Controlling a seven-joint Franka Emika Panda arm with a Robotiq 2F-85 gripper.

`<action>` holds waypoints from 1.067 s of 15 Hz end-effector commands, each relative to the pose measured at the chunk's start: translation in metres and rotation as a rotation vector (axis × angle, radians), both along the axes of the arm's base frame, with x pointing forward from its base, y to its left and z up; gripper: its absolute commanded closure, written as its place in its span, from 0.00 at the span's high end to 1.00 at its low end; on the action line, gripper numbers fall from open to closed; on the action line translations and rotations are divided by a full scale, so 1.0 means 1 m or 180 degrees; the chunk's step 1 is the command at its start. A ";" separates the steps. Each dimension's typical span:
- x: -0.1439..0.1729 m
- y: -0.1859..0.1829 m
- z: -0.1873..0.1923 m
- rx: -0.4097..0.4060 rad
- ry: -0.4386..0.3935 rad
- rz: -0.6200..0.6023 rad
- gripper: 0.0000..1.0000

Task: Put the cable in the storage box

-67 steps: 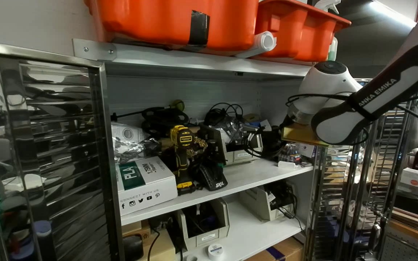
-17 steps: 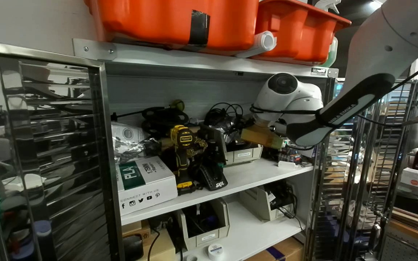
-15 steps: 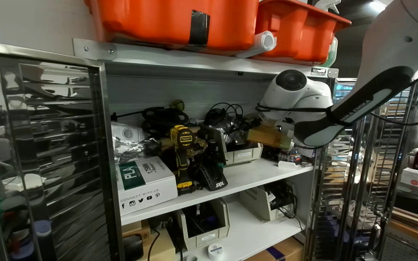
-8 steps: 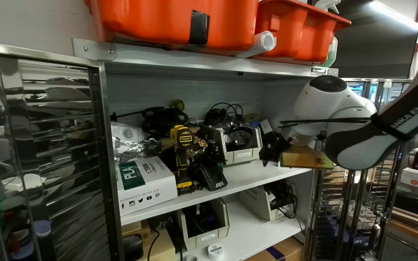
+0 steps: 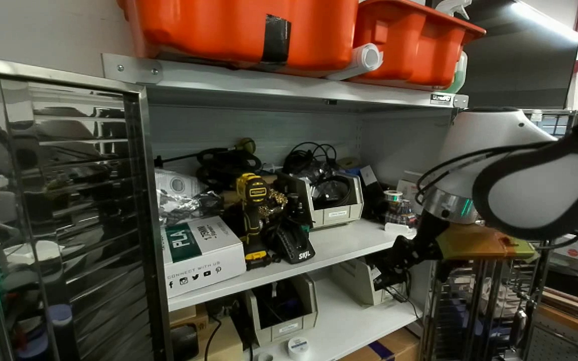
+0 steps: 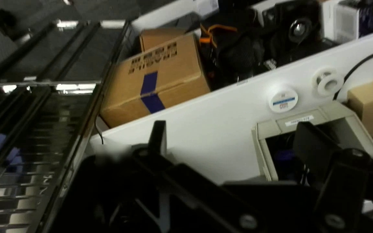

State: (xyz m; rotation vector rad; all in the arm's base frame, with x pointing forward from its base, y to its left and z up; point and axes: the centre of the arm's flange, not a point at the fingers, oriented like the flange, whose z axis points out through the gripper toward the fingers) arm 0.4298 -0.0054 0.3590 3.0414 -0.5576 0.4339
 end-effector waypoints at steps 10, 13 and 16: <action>-0.011 -0.063 0.202 0.0682 0.0990 0.0518 1.00; -0.030 -0.051 0.212 0.0798 0.1208 0.0856 1.00; -0.028 -0.050 0.199 0.0741 0.1193 0.0773 1.00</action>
